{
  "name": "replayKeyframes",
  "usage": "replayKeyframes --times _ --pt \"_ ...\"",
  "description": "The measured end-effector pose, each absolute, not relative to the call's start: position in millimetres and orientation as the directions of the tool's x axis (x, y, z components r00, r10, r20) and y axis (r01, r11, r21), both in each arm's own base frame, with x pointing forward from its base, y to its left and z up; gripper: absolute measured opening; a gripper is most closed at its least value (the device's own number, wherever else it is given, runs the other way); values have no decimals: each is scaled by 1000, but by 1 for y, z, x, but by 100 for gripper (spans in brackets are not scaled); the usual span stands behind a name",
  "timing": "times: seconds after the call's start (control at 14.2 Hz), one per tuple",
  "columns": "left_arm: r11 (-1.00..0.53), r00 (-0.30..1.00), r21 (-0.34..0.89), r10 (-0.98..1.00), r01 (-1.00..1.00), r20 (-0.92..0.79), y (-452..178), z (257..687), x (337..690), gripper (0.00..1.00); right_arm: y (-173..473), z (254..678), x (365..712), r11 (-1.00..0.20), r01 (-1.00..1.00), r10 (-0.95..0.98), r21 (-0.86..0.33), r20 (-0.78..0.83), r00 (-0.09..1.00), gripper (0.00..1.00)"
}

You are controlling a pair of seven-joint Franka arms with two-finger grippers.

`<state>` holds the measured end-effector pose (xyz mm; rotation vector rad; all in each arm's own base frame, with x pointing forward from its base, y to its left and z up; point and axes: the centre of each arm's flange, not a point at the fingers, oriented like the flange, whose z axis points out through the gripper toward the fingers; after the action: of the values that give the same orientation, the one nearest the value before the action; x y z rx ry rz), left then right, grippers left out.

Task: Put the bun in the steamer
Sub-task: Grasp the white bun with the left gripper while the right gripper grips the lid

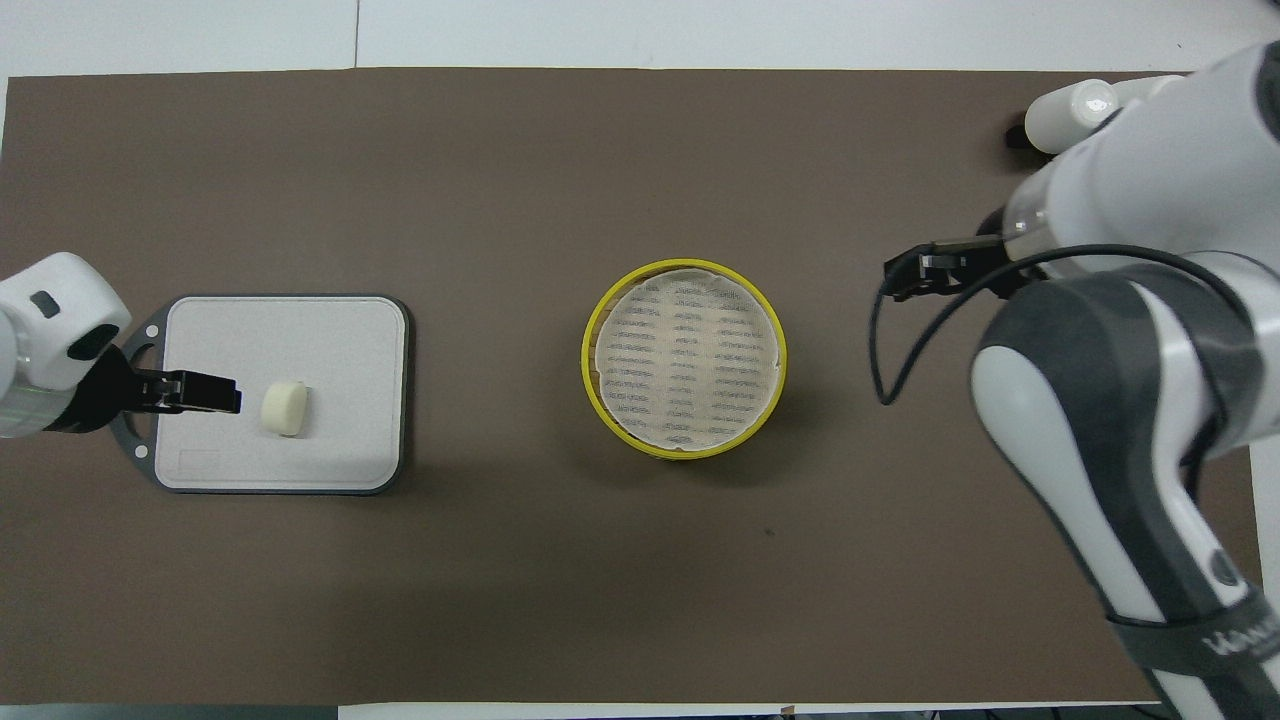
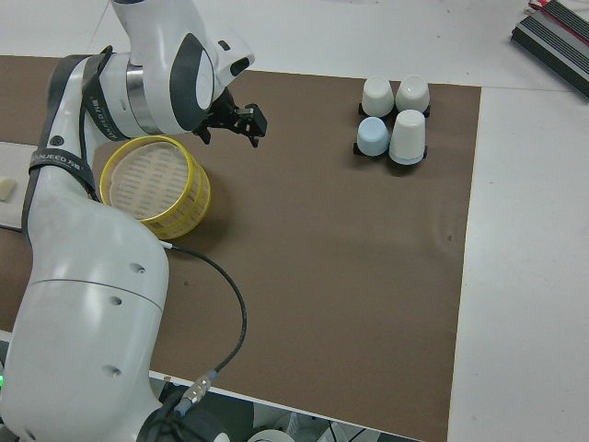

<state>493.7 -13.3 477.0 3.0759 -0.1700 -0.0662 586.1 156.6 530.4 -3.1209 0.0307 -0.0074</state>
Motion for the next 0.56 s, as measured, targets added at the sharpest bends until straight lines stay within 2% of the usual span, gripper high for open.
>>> replayKeyframes --times 0.28,0.56 --pt "-986 987 53 -160 -159 -26 -16 390 480 100 308 506 577 -992 -118 -118 -37 5 993 100" --pt "-977 977 34 -210 -209 -27 -22 336 483 100 372 485 562 -992 -110 -113 -67 33 993 100"
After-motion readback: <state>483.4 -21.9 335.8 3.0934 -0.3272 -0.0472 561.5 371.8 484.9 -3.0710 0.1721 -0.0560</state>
